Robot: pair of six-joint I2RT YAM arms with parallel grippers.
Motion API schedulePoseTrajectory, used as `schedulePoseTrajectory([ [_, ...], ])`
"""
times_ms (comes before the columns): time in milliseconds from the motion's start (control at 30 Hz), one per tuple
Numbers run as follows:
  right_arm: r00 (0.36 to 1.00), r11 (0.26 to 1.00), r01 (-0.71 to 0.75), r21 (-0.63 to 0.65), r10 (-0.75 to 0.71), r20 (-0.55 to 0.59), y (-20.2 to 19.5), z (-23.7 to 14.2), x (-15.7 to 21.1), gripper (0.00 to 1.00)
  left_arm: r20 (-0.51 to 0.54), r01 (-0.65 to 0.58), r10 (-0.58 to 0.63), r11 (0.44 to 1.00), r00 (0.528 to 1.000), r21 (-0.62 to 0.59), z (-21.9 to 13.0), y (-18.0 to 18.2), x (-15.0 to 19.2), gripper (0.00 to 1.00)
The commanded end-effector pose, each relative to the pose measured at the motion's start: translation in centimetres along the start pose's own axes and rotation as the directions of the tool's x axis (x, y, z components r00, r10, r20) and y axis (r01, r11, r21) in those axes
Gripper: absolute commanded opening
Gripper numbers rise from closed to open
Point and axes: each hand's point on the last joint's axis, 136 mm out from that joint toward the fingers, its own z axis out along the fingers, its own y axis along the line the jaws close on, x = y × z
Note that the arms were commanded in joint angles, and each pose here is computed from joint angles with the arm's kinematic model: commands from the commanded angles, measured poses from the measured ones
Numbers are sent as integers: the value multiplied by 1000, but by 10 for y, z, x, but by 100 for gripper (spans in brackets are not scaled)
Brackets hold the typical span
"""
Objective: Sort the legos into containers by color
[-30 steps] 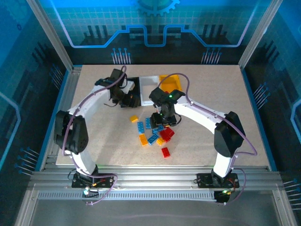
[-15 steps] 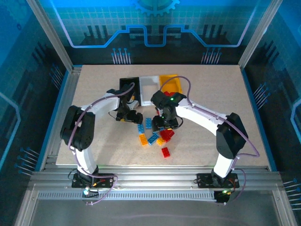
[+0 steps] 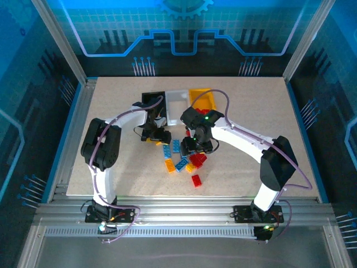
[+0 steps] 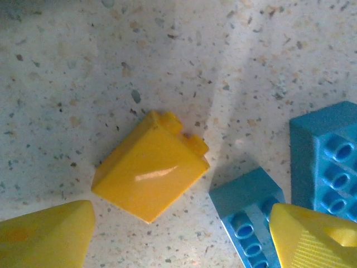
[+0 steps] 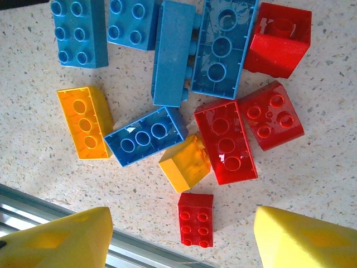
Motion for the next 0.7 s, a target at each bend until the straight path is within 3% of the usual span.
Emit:
schedulePoseTrajectory([
  [0,1000,1000,-5,6,5,-19,-3,1,7,69,-5,27,-27,999,1000,-22,1,3,-5,79],
  [300,1000,1000,-3,1,3,-26,-5,3,8,69,-1,32,-32,999,999,-31,4,4,-9,61],
  [667,1000,1000,-9,-4,9,-24,-6,3,11,69,-10,54,-55,998,998,-26,3,9,-6,47],
])
